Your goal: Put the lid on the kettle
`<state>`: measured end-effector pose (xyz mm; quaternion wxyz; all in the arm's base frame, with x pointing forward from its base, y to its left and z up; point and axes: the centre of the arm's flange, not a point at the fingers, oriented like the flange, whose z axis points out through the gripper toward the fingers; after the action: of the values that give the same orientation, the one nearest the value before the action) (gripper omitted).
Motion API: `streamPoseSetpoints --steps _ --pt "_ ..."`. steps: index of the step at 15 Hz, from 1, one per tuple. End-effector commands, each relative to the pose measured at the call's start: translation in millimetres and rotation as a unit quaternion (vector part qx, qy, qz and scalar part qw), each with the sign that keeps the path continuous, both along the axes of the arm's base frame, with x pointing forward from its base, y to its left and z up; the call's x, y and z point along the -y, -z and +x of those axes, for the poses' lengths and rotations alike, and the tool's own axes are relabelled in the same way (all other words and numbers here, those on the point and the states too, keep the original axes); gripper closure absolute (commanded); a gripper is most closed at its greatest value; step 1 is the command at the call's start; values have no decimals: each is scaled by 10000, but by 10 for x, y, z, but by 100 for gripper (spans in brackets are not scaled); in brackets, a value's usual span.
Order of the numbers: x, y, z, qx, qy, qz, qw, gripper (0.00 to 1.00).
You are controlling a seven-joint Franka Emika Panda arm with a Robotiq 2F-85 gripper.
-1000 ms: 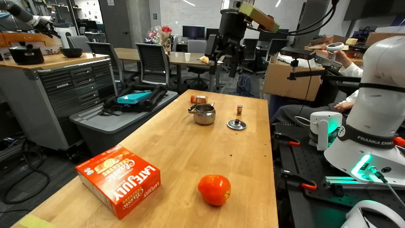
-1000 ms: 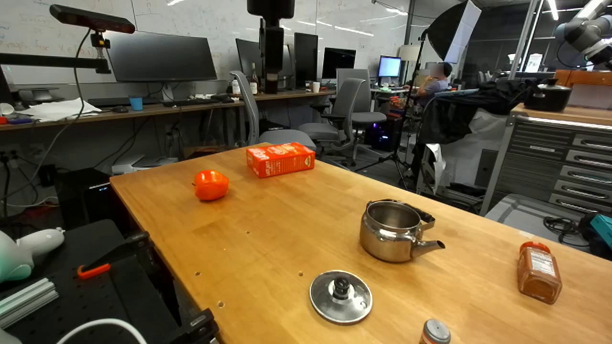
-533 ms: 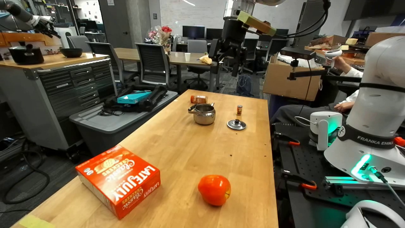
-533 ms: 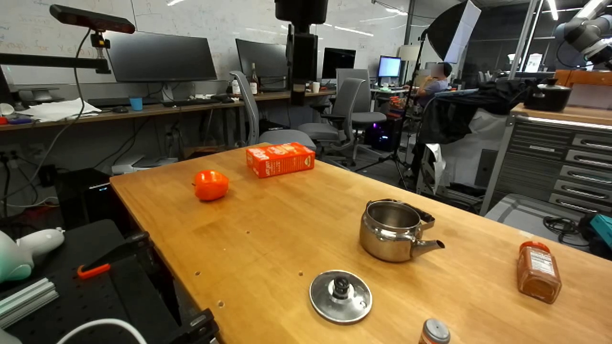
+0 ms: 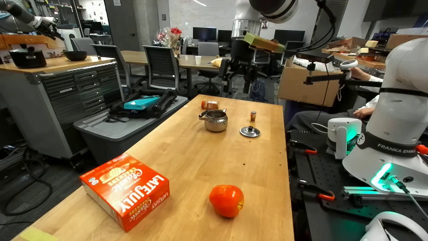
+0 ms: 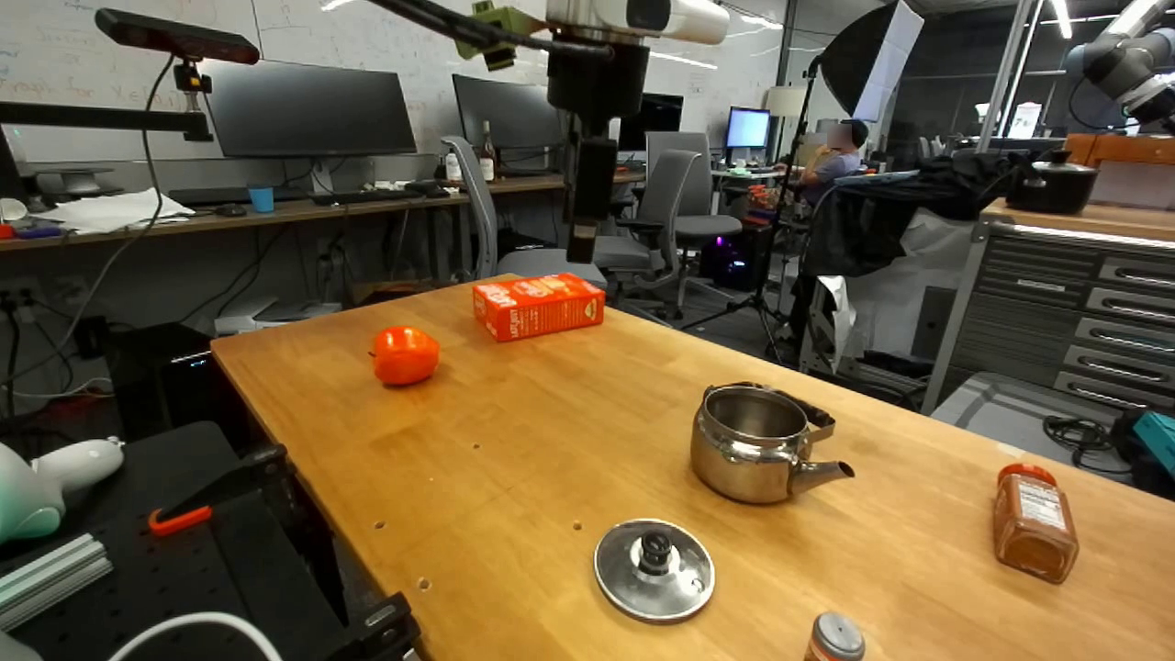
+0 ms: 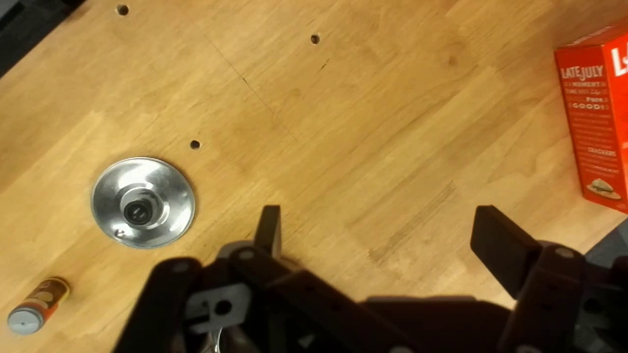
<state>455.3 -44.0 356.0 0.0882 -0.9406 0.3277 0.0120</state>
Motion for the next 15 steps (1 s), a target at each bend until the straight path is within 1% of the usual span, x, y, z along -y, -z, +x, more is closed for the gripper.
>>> streamPoseSetpoints --steps 1,4,8,15 --pt "54 187 158 18 142 -88 9999 0" --pt "98 321 141 38 224 -138 9996 0" --pt "214 399 74 11 334 -133 9994 0" --pt "635 517 -68 -123 709 -26 9974 0"
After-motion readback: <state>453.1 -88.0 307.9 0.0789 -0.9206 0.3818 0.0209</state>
